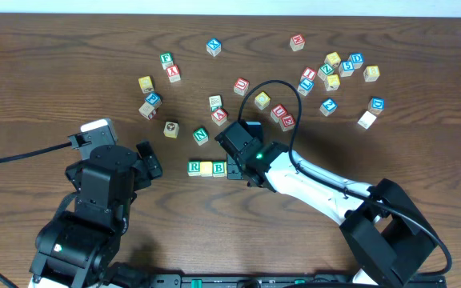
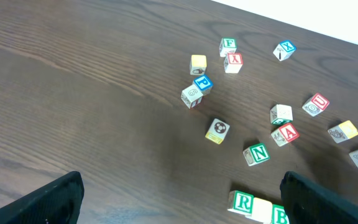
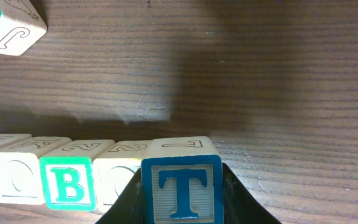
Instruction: Spell out ROBOT
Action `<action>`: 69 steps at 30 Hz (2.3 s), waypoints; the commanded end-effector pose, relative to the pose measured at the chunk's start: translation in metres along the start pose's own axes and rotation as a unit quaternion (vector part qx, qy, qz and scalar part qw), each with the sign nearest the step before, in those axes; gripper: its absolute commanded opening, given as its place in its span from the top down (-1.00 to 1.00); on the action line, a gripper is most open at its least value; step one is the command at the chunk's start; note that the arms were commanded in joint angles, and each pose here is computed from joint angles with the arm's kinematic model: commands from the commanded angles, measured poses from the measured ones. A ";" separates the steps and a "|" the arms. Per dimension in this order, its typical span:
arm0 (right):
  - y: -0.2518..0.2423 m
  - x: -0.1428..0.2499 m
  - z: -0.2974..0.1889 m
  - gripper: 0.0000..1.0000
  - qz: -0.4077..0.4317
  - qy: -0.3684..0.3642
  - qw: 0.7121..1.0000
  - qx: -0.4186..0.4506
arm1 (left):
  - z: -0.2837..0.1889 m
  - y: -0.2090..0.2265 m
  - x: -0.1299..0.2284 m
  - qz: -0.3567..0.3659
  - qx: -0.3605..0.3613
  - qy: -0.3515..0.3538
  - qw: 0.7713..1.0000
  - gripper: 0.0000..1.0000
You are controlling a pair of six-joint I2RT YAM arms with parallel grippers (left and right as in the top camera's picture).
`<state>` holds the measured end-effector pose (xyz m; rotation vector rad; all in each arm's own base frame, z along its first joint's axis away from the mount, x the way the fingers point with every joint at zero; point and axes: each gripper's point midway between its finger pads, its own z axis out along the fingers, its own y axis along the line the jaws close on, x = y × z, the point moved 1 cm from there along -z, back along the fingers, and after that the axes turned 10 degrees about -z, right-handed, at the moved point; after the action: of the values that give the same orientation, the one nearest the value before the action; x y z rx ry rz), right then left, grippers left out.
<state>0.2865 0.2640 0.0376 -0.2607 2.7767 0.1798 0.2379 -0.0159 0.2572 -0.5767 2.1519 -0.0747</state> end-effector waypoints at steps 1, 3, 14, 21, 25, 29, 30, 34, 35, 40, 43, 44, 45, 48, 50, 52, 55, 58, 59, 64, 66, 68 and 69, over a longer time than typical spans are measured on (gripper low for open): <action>0.002 0.007 0.009 0.69 -0.006 0.014 1.000 0.005 | -0.005 0.000 -0.009 0.001 -0.001 -0.013 1.000 -0.98; 0.002 0.007 0.009 0.69 -0.006 0.014 1.000 0.005 | -0.005 0.000 -0.009 0.001 -0.001 -0.013 1.000 -0.98; 0.000 0.009 0.009 0.69 -0.012 0.018 1.000 0.009 | -0.005 0.000 -0.009 0.001 -0.001 -0.013 1.000 -0.98; -0.001 0.008 0.009 0.68 -0.013 0.018 1.000 0.008 | -0.005 0.000 -0.009 0.001 -0.001 -0.013 1.000 -0.98; 0.000 0.008 0.009 0.69 -0.014 0.017 1.000 0.008 | -0.005 0.000 -0.009 0.001 -0.001 -0.013 1.000 -0.98; 0.001 0.006 0.006 0.72 -0.016 0.014 1.000 0.005 | -0.005 0.000 -0.009 0.001 -0.001 -0.013 1.000 -0.98; 0.001 0.006 0.006 0.73 -0.018 0.014 1.000 0.004 | -0.005 0.000 -0.009 0.001 -0.001 -0.013 1.000 -0.98; 0.004 0.003 -0.003 0.74 -0.021 0.007 1.000 -0.004 | -0.005 0.000 -0.009 0.001 -0.001 -0.013 1.000 -0.98; 0.005 0.002 -0.005 0.74 -0.022 0.005 1.000 -0.005 | -0.005 0.000 -0.009 0.001 -0.001 -0.013 1.000 -0.98; 0.004 0.000 -0.016 0.74 -0.023 -0.002 1.000 -0.009 | -0.005 0.000 -0.009 0.001 -0.001 -0.013 1.000 -0.98; 0.004 -0.001 -0.019 0.75 -0.023 -0.005 1.000 -0.009 | -0.005 0.000 -0.009 0.001 -0.001 -0.013 1.000 -0.98; 0.004 -0.001 -0.019 0.74 -0.023 -0.004 1.000 -0.009 | -0.005 0.000 -0.009 0.001 -0.001 -0.013 1.000 -0.98; 0.004 -0.001 -0.019 0.74 -0.023 -0.004 1.000 -0.009 | -0.005 0.000 -0.009 0.001 -0.001 -0.013 1.000 -0.98; 0.003 0.000 -0.019 0.75 -0.023 -0.003 1.000 -0.006 | -0.005 0.000 -0.009 0.001 -0.001 -0.013 1.000 -0.98; -0.003 0.002 -0.019 0.74 -0.023 0.000 1.000 0.008 | -0.005 0.000 -0.009 0.001 -0.001 -0.013 1.000 -0.98; -0.008 0.003 -0.019 0.73 -0.024 0.001 1.000 0.019 | -0.005 0.000 -0.009 0.001 -0.001 -0.013 1.000 -0.98; -0.011 0.003 -0.019 0.73 -0.024 0.002 0.999 0.027 | -0.005 0.000 -0.009 0.001 -0.001 -0.013 1.000 -0.98; -0.014 0.003 -0.019 0.73 -0.022 0.004 0.999 0.032 | -0.005 0.000 -0.009 0.001 -0.001 -0.013 1.000 -0.98; -0.015 0.003 -0.019 0.73 -0.021 0.004 0.999 0.033 | -0.005 0.000 -0.009 0.001 -0.001 -0.013 1.000 -0.98; -0.019 0.002 -0.019 0.73 -0.021 0.001 0.999 0.042 | -0.005 0.000 -0.009 0.001 -0.001 -0.013 1.000 -0.98; -0.020 0.002 -0.018 0.73 -0.021 0.000 0.999 0.044 | -0.005 0.000 -0.009 0.001 -0.001 -0.013 1.000 -0.98; -0.020 0.002 -0.018 0.72 -0.021 0.001 0.999 0.044 | -0.005 0.000 -0.009 0.001 -0.001 -0.013 1.000 -0.98; -0.020 0.002 -0.018 0.72 -0.021 0.001 0.999 0.045 | -0.005 0.000 -0.009 0.001 -0.001 -0.013 1.000 -0.98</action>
<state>0.2768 0.2439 0.0411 -0.3062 2.8076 0.0543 0.2379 -0.0159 0.2572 -0.5763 2.1520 -0.0745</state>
